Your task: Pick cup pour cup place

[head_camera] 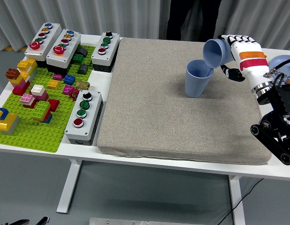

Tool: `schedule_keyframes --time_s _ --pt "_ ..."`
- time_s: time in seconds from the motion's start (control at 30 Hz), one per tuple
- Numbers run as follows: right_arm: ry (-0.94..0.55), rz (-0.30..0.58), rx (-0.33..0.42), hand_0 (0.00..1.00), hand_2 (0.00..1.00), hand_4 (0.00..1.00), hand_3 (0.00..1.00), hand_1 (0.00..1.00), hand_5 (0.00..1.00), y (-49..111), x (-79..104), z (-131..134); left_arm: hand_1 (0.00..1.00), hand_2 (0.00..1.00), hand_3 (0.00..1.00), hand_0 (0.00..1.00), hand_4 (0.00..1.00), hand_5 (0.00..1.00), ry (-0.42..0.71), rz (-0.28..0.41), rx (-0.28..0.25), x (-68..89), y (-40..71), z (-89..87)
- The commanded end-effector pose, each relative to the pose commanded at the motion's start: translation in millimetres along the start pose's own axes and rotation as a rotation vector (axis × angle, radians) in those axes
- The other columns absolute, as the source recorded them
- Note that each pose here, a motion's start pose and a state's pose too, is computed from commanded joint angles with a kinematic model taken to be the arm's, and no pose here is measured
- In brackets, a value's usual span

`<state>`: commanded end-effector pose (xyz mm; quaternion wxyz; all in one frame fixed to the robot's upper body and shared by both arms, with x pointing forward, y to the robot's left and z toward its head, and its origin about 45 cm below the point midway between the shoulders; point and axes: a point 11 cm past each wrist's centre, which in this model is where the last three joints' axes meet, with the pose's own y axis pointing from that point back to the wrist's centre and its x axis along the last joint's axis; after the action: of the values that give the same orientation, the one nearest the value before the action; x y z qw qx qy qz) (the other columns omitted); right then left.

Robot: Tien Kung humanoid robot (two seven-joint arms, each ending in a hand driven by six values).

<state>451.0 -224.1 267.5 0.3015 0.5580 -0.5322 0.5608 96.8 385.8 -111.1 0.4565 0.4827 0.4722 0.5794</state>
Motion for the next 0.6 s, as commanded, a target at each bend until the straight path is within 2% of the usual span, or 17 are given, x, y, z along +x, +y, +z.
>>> schedule_keyframes --time_s 0.6 --pt "0.051 0.019 0.006 0.863 0.606 0.57 0.543 0.731 0.002 0.5 1.5 -2.3 0.789 0.857 0.735 0.776 0.514 0.957 -0.001 0.002 0.003 1.0 -0.2 -1.8"
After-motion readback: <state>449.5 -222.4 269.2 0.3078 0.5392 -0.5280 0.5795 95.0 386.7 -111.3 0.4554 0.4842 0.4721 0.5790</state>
